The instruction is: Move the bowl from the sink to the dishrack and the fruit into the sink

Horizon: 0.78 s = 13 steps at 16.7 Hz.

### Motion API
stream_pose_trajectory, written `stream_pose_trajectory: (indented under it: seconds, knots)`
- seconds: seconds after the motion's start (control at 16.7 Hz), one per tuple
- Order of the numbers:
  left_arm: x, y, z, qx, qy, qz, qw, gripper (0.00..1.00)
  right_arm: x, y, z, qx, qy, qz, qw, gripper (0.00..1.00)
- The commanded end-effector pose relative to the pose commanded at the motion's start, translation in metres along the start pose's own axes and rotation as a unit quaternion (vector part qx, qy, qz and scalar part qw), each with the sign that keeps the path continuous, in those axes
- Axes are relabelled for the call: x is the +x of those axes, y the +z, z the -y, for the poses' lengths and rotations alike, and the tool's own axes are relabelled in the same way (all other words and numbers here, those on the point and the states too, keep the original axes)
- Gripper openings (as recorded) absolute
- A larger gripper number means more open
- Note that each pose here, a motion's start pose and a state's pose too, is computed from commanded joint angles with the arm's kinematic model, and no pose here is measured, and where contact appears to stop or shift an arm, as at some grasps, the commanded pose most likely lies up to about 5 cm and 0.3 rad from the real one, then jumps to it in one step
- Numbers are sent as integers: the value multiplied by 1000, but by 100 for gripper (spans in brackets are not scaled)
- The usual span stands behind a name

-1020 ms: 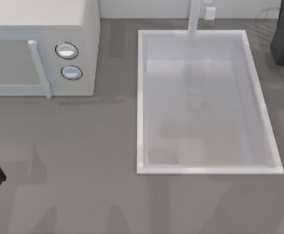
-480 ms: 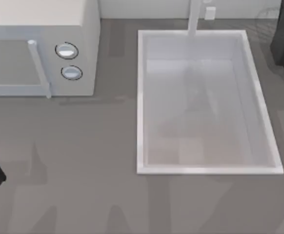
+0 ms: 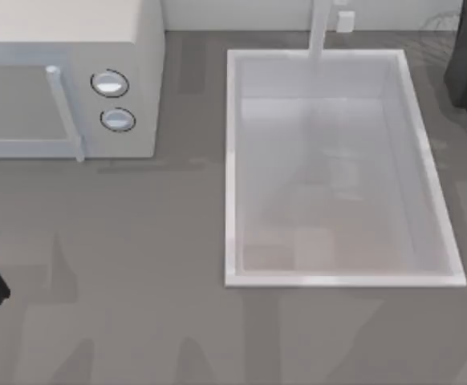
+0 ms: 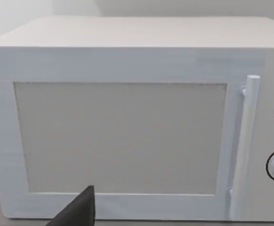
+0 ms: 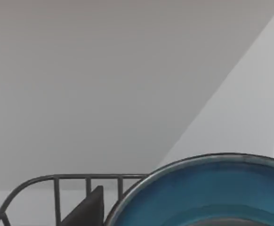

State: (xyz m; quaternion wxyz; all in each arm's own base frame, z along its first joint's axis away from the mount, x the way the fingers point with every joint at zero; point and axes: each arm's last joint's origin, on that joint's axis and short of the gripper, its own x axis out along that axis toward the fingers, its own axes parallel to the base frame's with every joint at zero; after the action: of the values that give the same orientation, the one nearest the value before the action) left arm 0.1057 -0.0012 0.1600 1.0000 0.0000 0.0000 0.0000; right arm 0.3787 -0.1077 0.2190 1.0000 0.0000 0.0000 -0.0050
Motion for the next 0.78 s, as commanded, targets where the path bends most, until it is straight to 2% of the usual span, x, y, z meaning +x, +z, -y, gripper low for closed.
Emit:
stream_pose_trajectory:
  seconds: [0.42, 0.78]
  knots:
    - [0, 0, 0, 0, 0, 0, 1000, 100, -10, 10, -7, -1, 1, 1, 1000, 100]
    - [0, 0, 0, 0, 0, 0, 1000, 100, -79, 45, -42, 2, -3, -2, 1000, 100]
